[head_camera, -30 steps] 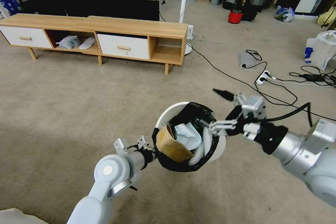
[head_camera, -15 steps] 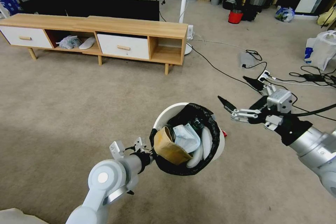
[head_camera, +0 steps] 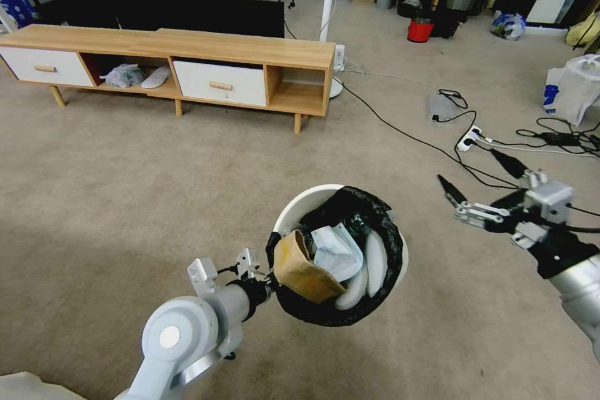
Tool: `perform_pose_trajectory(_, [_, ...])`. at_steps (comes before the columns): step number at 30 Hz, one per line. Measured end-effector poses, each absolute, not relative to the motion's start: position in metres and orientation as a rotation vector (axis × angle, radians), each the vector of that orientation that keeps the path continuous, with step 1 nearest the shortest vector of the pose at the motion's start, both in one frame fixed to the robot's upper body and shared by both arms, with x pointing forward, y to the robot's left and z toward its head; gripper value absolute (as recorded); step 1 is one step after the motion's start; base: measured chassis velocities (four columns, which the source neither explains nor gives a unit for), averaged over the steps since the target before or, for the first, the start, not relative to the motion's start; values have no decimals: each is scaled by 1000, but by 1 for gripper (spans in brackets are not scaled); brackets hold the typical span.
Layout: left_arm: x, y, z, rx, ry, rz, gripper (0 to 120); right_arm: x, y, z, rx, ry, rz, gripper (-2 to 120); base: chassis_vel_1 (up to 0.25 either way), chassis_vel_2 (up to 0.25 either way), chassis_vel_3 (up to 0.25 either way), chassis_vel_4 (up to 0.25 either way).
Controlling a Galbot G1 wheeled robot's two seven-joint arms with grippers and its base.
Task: Pick up the trash bin and place the garbage on the floor into it.
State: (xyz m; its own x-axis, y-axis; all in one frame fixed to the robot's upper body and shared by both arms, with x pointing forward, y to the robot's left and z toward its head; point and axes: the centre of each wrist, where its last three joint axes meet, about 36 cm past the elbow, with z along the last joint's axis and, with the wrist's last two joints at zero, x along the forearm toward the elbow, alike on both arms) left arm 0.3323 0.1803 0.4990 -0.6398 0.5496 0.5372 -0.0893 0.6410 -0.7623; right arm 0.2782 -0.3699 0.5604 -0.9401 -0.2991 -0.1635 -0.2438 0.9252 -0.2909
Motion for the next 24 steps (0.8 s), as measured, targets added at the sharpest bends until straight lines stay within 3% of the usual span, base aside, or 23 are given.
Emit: perform_pose_trajectory(24, [334,182,493,-290,-2121,1003,0,254,-379,524,-169,2895,-422,100,0,0,0,0])
